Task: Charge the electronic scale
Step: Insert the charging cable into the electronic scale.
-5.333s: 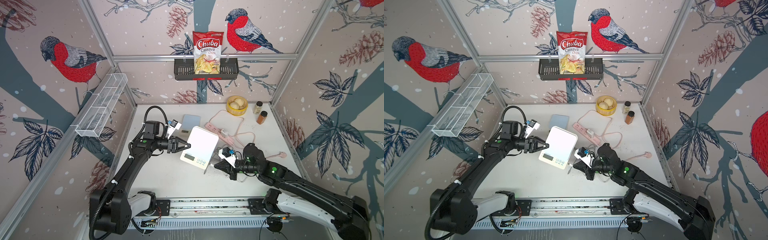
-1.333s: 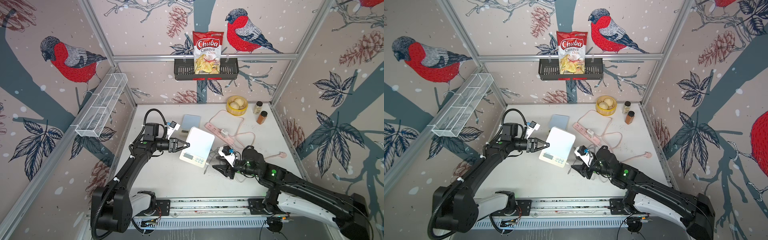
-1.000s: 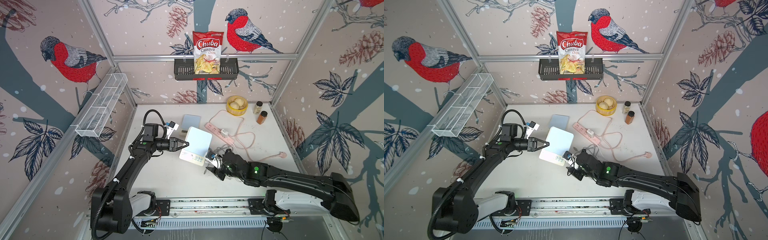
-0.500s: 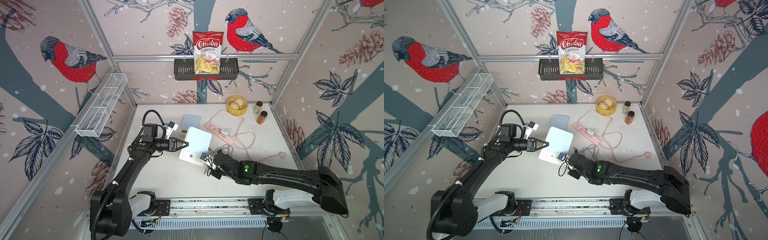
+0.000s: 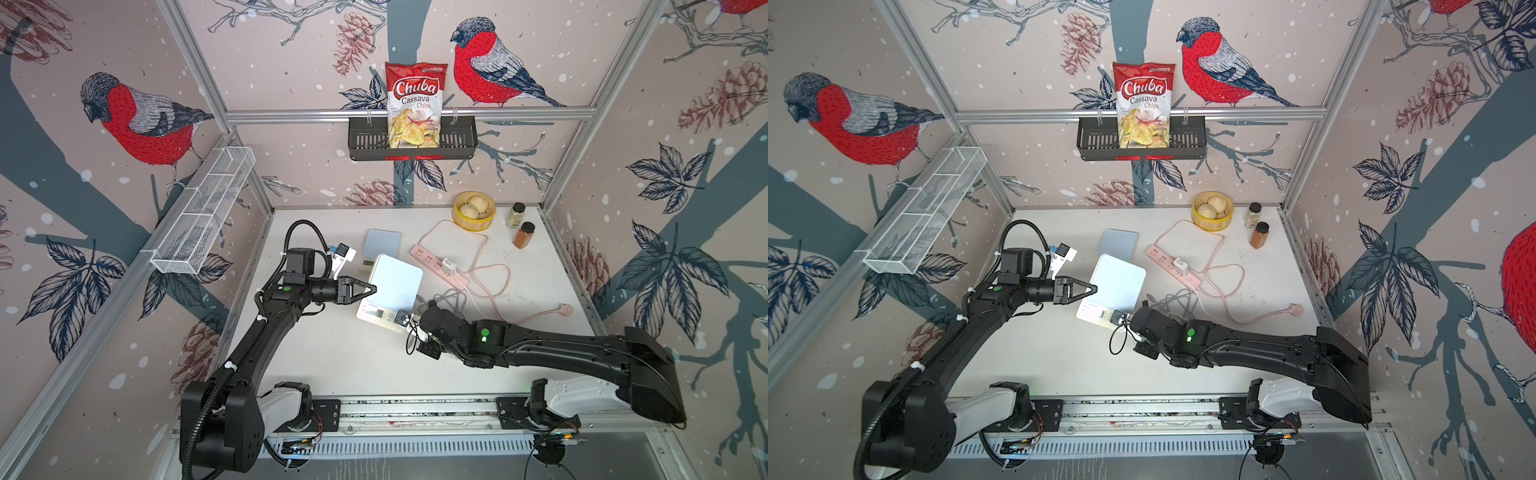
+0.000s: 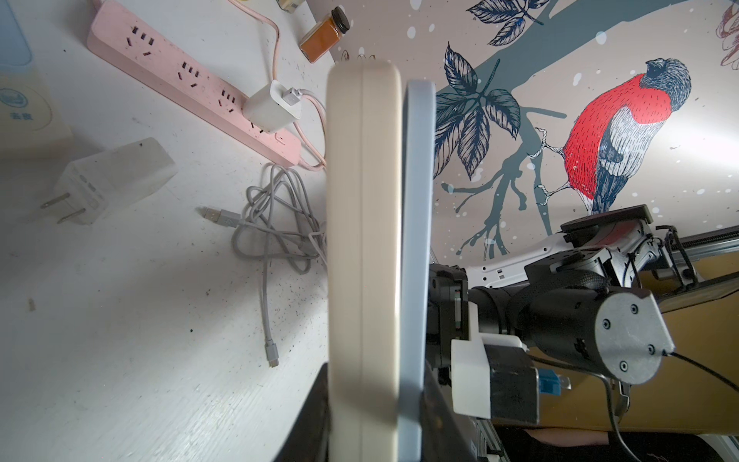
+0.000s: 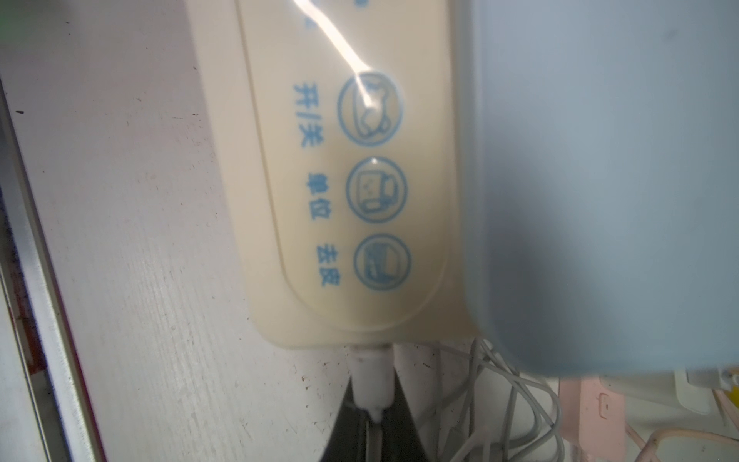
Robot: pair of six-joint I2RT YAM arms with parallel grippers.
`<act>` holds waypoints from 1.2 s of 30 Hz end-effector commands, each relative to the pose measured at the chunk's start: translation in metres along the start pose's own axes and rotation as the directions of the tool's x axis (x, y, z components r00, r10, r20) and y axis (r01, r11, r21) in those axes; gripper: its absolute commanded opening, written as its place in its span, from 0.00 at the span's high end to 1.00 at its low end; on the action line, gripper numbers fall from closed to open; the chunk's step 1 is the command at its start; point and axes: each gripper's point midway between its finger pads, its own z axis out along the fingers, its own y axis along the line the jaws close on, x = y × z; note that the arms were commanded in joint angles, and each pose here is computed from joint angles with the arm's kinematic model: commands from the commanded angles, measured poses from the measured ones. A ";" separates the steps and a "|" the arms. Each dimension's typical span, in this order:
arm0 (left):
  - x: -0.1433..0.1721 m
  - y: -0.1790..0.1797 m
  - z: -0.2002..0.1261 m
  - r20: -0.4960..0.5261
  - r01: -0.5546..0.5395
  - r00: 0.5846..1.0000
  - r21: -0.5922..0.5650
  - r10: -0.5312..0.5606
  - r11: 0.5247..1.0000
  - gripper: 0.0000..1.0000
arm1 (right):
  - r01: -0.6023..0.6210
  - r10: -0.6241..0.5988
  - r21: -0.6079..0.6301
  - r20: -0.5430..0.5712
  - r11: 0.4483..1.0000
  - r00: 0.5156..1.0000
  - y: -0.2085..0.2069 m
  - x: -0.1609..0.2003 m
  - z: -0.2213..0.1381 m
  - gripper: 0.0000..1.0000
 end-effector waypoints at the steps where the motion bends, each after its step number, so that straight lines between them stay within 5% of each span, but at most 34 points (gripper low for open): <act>1: 0.007 -0.010 0.000 -0.023 0.012 1.000 0.067 -0.010 0.998 1.00 | -0.004 0.003 0.011 0.099 1.000 0.995 -0.003 -0.028 -0.002 1.00; 17: 0.025 0.002 0.003 -0.010 0.066 0.998 0.053 -0.065 0.996 1.00 | -0.035 0.039 -0.024 0.208 0.999 0.977 0.003 -0.064 -0.002 1.00; 33: 0.024 0.021 0.001 0.113 0.147 0.983 -0.018 -0.144 0.989 1.00 | -0.157 0.139 0.053 0.253 0.986 0.957 0.000 -0.081 0.008 1.00; 36: 0.022 0.021 0.001 0.117 0.144 0.983 -0.022 -0.141 0.989 1.00 | -0.184 0.159 0.077 0.257 0.980 0.953 -0.006 -0.078 0.006 0.92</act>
